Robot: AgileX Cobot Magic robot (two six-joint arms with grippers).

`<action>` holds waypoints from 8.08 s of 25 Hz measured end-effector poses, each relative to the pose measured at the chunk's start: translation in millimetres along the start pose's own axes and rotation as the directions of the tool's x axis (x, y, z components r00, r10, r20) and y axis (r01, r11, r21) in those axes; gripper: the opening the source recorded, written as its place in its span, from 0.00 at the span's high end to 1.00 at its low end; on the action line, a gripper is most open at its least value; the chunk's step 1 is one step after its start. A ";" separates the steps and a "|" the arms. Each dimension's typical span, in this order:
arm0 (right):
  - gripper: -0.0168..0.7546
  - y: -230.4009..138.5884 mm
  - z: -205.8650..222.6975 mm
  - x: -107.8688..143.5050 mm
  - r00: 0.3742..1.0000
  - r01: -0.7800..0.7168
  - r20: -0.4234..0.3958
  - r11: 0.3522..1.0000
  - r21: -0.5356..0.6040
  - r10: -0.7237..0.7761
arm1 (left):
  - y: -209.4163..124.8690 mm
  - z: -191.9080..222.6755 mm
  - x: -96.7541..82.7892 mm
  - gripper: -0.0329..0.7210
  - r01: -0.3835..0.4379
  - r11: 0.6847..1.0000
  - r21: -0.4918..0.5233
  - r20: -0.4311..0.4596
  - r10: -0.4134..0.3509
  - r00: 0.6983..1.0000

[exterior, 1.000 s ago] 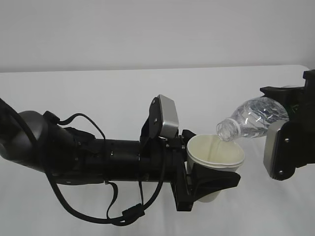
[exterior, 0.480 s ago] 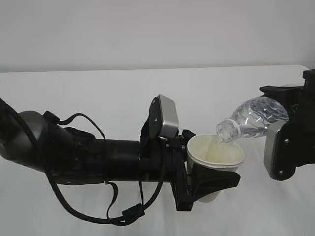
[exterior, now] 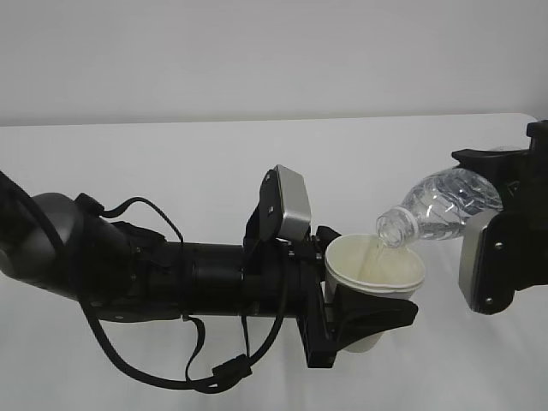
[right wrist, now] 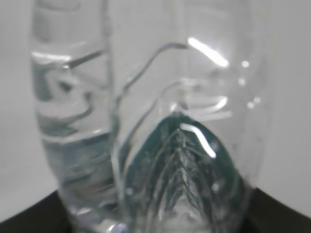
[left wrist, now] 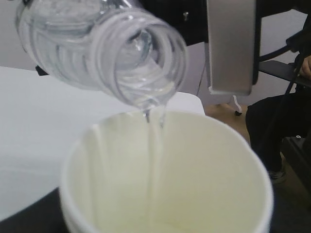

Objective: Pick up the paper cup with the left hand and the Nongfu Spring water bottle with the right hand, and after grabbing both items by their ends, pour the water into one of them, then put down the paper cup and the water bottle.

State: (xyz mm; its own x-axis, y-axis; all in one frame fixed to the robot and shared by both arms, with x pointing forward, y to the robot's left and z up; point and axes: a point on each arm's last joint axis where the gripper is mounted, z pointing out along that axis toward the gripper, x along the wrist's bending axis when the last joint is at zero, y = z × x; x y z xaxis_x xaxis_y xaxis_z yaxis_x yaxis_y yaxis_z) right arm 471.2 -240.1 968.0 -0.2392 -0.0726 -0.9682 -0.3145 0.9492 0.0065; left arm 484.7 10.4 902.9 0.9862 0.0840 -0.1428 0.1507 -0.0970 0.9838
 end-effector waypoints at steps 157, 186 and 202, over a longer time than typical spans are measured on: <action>0.43 -0.2 0.3 -2.0 0.999 0.048 0.017 0.999 0.003 -0.048 | 0.0 0.0 1.5 0.33 0.011 1.000 0.000 -0.017 -0.011 1.000; 0.43 -0.2 0.3 -2.0 0.997 0.074 0.017 0.997 0.003 -0.074 | 0.0 -0.1 2.0 0.33 0.013 1.000 -0.001 -0.022 -0.013 1.000; 0.43 -0.2 0.3 -2.2 0.997 0.075 0.020 0.997 0.003 -0.075 | 0.0 -0.1 2.0 0.33 0.018 1.000 -0.001 -0.022 -0.018 1.000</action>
State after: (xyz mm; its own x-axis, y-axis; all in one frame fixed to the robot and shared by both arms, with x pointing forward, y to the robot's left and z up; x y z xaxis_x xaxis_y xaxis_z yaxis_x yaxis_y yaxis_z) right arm 472.1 -240.0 970.1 -0.1968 -0.1375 -0.9707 -0.3285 0.9421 -0.0668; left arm 486.7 10.6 902.7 0.9816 0.1079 -0.1578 0.1682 -0.0946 0.9812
